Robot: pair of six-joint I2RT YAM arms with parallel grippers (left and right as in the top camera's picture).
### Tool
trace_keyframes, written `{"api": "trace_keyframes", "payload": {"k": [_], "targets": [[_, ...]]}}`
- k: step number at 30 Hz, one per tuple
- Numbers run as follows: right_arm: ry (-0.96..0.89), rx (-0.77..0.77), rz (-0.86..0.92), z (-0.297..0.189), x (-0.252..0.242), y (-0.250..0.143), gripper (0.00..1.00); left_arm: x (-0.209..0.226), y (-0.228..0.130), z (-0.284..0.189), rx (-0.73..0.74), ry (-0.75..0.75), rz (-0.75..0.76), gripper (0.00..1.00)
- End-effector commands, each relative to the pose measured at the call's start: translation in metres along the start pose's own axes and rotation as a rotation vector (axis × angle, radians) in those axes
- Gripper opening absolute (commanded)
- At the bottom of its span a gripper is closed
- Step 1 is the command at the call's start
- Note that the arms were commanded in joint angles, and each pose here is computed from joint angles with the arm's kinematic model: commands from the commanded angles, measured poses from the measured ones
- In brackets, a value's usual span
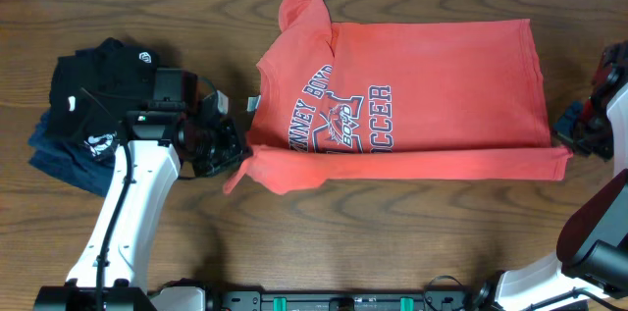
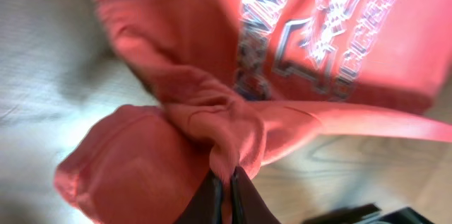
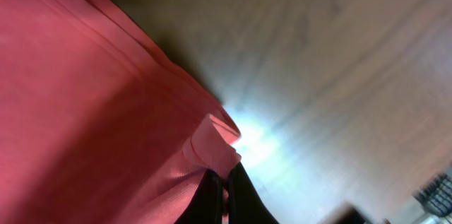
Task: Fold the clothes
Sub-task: 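Pull the shirt's bottom corners outward to smooth it flat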
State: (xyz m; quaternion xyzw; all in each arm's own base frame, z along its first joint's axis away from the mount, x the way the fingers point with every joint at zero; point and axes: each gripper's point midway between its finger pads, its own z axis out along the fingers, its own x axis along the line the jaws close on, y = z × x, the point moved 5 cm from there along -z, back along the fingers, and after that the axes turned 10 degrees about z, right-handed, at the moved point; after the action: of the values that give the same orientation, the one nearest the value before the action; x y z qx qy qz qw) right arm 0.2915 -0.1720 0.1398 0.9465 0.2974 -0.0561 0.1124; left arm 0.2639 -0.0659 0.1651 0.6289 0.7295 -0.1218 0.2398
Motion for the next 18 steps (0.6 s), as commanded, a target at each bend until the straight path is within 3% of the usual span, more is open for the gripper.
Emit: {"api": "trace_keyframes", "payload": {"k": [1, 18], "targets": [[0.052, -0.013, -0.015, -0.001, 0.006, 0.004, 0.01, -0.008, 0.006, 0.003, -0.001, -0.074, -0.061, 0.06], [0.168, -0.09, -0.032, 0.012, 0.028, 0.014, 0.01, 0.004, 0.037, 0.039, -0.026, -0.079, -0.051, 0.06]]}}
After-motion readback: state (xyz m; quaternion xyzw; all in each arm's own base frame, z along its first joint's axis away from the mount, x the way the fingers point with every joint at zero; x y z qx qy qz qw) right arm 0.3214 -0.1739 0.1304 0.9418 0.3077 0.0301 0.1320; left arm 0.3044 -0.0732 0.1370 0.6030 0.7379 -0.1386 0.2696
